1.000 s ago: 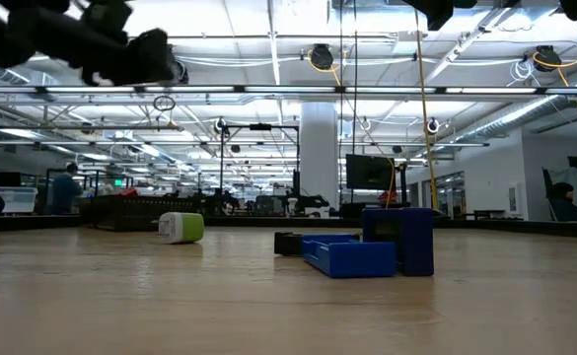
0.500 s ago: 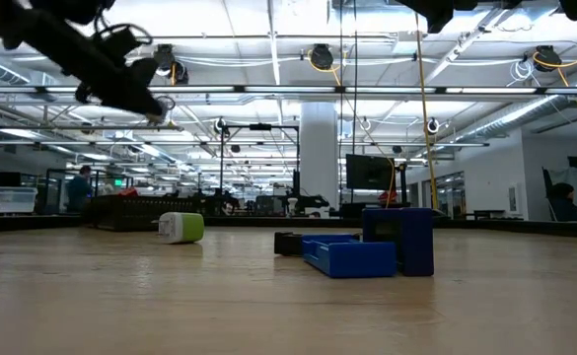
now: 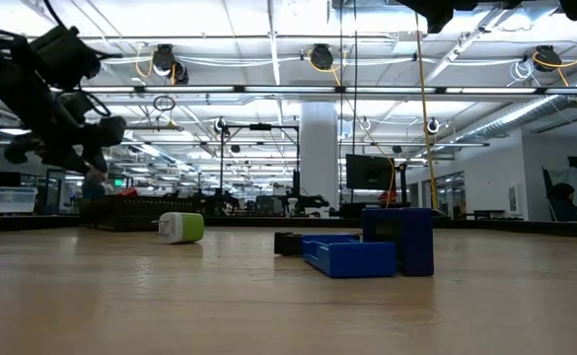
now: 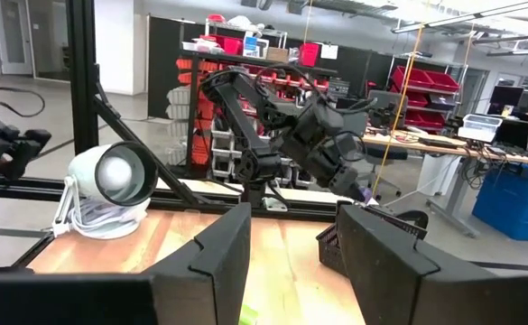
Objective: Pick & Place Office items
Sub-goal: Put the purple charger adapter into the top black bin
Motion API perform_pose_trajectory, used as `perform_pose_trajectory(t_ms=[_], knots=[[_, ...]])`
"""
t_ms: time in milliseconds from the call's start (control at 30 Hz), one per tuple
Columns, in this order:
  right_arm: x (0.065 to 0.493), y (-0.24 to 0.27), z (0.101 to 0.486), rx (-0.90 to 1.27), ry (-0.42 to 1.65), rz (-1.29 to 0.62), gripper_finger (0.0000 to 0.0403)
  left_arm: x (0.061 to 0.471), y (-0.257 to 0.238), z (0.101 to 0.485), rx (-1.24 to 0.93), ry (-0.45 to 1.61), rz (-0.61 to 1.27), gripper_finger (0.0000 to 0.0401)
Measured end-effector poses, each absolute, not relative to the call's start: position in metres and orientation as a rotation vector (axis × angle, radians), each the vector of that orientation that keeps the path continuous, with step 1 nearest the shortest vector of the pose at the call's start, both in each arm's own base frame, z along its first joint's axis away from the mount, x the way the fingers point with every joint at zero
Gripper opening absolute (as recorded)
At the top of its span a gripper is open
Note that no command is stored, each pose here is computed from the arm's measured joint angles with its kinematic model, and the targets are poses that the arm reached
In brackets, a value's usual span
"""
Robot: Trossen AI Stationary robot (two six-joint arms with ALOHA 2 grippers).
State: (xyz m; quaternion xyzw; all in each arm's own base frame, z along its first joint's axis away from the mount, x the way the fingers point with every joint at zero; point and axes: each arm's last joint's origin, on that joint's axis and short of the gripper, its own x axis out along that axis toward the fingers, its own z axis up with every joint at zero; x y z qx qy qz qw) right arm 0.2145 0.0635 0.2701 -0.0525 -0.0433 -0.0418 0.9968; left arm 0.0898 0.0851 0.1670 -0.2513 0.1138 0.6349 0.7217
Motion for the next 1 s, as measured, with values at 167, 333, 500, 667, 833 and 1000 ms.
perform_pose_trajectory(t_ms=[167,333,500,667,833,1000], knots=[[0.215,0.063,0.270,-0.105,-0.087,-0.084,0.0155,0.085,0.087,0.155,-0.576,0.256,1.445,0.0123],[0.215,0.063,0.270,-0.105,-0.087,-0.084,0.0155,0.083,0.088,0.153,-0.588,0.248,1.463,0.0123],[0.215,0.063,0.270,-0.105,-0.087,-0.084,0.0155,0.082,0.089,0.153,-0.585,0.238,1.476,0.0124],[0.215,0.063,0.270,-0.105,-0.087,-0.084,0.0155,0.082,0.092,0.156,-0.578,0.197,1.483,0.0124],[0.215,0.063,0.270,-0.105,-0.088,-0.084,0.0155,0.081,0.093,0.157,-0.569,0.195,1.492,0.0124],[0.215,0.063,0.270,-0.105,-0.088,-0.084,0.0155,0.081,0.093,0.157,-0.571,0.196,1.495,0.0125]])
